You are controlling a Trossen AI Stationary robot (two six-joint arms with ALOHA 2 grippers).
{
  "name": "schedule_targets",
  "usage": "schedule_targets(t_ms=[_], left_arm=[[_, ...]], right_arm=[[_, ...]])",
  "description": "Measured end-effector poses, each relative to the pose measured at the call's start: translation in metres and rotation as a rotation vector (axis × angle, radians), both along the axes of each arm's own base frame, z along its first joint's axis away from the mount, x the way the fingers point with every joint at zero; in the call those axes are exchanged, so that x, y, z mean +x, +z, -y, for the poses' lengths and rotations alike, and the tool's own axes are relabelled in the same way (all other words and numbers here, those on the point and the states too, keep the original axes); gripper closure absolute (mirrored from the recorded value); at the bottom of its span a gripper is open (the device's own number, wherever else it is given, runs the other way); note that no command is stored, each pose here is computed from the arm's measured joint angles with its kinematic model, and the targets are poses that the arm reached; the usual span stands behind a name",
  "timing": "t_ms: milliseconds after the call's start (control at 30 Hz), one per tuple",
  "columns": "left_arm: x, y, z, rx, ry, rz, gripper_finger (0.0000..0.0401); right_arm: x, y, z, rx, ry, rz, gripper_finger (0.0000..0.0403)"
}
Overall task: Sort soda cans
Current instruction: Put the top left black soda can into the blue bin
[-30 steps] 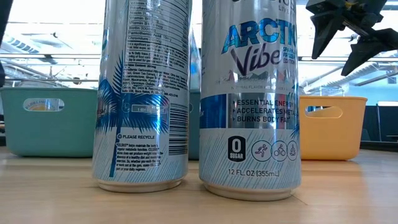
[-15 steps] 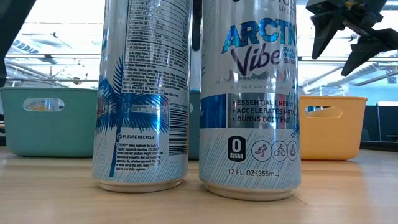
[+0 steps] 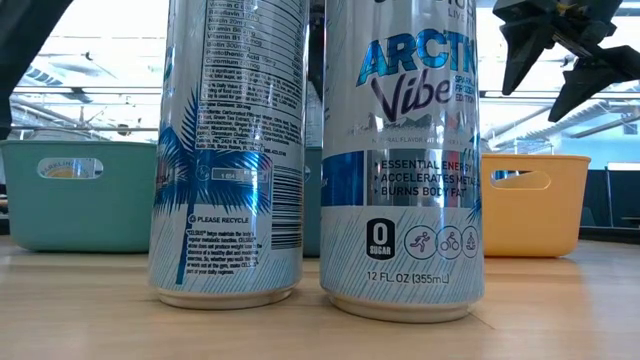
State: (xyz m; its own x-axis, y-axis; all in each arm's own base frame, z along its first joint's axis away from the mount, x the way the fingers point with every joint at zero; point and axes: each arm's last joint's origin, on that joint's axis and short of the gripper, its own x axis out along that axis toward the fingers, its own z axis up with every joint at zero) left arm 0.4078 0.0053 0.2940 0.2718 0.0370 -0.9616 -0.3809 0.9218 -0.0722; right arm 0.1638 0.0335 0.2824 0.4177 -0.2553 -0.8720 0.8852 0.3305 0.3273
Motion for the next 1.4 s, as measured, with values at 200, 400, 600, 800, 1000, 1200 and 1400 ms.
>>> schedule_targets(t_ms=[200,400,600,800,1000,1200,1400], left_arm=[[0.001,-0.002,0.000,0.000,0.000,0.005,0.0124],[0.002,-0.015,0.000,-0.007,0.025,-0.016,0.0124],[0.003,-0.018,0.000,-0.007,0.026,-0.016,0.0124],[0.003,-0.018,-0.002,0.020,0.035,-0.016,0.0124],[0.003,-0.018,-0.003,0.055,0.045,-0.016,0.0124],[0.003,-0.018,-0.003,0.063,0.046,-0.016,0.0124],[0.003,-0.019,-0.003,0.064,0.048,-0.021,0.0120]], right_arm=[[0.000,0.000,0.000,-0.001,0.008,-0.003,0.0030],[0.000,0.000,0.000,-0.007,0.020,-0.006,0.0030],[0.000,0.000,0.000,-0.007,0.021,-0.006,0.0030],[0.000,0.000,0.000,-0.009,0.024,-0.007,0.0030],[0.000,0.000,0.000,-0.009,0.024,-0.007,0.0030],[0.000,0.000,0.000,-0.009,0.024,-0.007,0.0030],[0.000,0.000,0.000,-0.009,0.024,-0.007,0.0030]])
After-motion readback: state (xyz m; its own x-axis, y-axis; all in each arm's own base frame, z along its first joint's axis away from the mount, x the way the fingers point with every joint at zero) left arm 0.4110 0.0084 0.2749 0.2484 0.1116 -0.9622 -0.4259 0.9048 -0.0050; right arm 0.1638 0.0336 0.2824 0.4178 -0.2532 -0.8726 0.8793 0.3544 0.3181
